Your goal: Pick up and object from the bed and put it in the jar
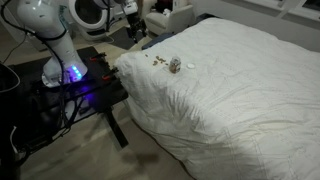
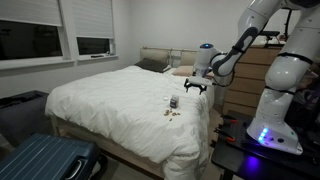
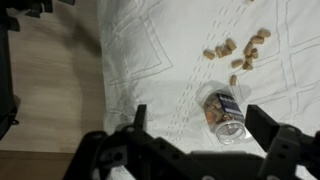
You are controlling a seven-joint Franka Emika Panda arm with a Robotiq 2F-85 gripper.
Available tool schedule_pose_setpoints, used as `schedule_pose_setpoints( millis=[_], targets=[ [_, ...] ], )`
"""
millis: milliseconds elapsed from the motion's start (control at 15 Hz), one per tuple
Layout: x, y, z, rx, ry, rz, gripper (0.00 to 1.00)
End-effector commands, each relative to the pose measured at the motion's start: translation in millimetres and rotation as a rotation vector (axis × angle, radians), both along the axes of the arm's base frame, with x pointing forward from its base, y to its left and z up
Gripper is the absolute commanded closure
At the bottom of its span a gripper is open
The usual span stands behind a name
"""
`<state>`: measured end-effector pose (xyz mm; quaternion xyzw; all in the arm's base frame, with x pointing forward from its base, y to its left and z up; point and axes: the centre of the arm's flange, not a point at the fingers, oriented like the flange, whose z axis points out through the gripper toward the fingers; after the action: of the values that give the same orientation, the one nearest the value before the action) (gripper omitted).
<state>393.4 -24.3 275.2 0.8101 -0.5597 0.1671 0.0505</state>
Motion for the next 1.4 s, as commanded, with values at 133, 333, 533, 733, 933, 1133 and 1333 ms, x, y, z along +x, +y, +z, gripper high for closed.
schedule_pose_setpoints(
  millis=[133, 333, 533, 733, 933, 1133, 1333],
  targets=[
    [30, 3, -35, 0.039, -0.086, -0.054, 0.00],
    [44, 2, -50, 0.050, -0.099, -0.053, 0.00],
    [65, 0, -65, 0.061, -0.102, -0.051, 0.00],
    [91, -2, -81, 0.054, -0.100, -0.041, 0.00],
    [115, -3, -99, 0.072, -0.090, -0.017, 0.00],
    [133, -3, -123, 0.086, -0.068, 0.024, 0.00],
    [147, -2, -143, 0.089, -0.052, 0.045, 0.00]
  ],
)
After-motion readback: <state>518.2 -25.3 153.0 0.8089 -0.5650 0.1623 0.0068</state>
